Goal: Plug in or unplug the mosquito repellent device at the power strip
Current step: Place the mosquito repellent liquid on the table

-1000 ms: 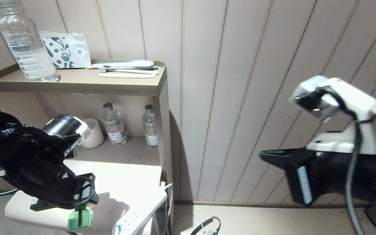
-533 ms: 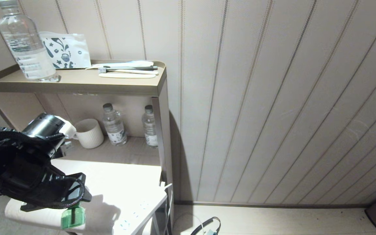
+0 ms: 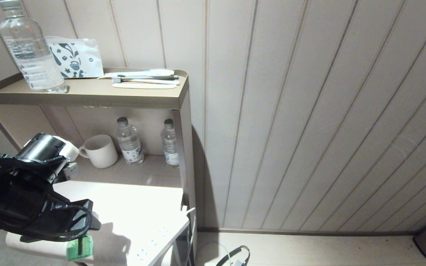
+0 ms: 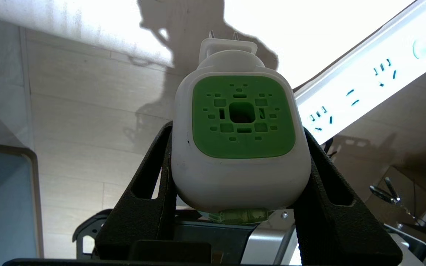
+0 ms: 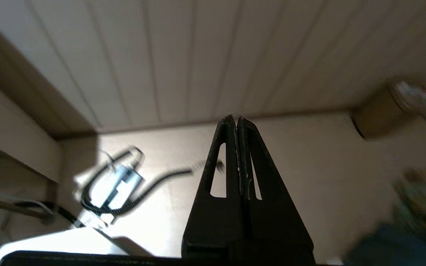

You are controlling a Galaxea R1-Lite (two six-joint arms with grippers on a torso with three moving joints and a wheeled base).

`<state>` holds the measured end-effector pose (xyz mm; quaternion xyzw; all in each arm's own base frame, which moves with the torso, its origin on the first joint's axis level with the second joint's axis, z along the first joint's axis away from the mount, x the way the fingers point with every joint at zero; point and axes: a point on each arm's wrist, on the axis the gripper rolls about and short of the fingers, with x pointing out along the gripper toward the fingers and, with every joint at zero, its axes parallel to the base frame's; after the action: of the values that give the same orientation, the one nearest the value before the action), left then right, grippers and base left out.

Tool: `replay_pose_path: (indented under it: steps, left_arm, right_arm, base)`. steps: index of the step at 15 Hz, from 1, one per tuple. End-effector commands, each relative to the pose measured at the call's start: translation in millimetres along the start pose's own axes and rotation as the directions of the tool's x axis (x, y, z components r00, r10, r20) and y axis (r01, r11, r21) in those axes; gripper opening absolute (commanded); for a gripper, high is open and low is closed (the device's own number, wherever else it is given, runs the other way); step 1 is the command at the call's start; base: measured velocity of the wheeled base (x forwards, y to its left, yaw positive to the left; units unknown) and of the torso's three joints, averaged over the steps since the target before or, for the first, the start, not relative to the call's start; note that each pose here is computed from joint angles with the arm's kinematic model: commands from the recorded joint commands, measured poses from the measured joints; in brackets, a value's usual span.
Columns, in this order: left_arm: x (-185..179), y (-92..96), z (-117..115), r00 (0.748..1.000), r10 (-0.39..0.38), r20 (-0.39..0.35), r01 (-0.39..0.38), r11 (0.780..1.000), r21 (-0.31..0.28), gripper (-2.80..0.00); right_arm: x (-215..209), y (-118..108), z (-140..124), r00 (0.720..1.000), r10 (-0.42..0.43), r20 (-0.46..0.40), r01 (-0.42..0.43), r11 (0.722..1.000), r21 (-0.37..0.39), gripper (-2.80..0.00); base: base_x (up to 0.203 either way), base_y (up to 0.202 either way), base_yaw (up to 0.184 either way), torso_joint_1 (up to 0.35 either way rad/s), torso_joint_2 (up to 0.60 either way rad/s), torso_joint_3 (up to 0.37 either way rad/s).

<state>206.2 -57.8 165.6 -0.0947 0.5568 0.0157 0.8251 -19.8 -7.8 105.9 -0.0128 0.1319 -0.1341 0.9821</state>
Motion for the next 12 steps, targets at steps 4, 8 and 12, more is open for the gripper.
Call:
replay_pose_path:
  steps: [4, 8, 12]
  left_arm:
    - [12.0, 3.1, -6.5, 0.998, -0.022, 0.057, 0.021, 1.0, 0.018, -2.8]
    - [34.6, 7.7, -9.1, 0.973, -0.065, 0.223, 0.058, 0.998, 0.038, -2.8]
    - [45.9, 13.3, -15.0, 0.906, -0.038, 0.422, 0.018, 0.999, 0.051, -2.8]
  right_arm:
    - [-5.6, 6.1, -30.0, 0.953, 0.269, 0.137, -0.272, 0.962, 0.006, -2.8]
    - [-5.6, 6.1, -29.9, 0.953, 0.269, 0.138, -0.272, 0.962, 0.004, -2.8]
    - [-5.6, 6.0, -29.7, 0.954, 0.267, 0.139, -0.271, 0.963, 0.006, -2.8]
  base:
    - [0.0, 0.0, 0.0, 0.0, 0.0, 0.0]
    - [0.0, 0.0, 0.0, 0.0, 0.0, 0.0]
    - [0.0, 0.0, 0.0, 0.0, 0.0, 0.0]
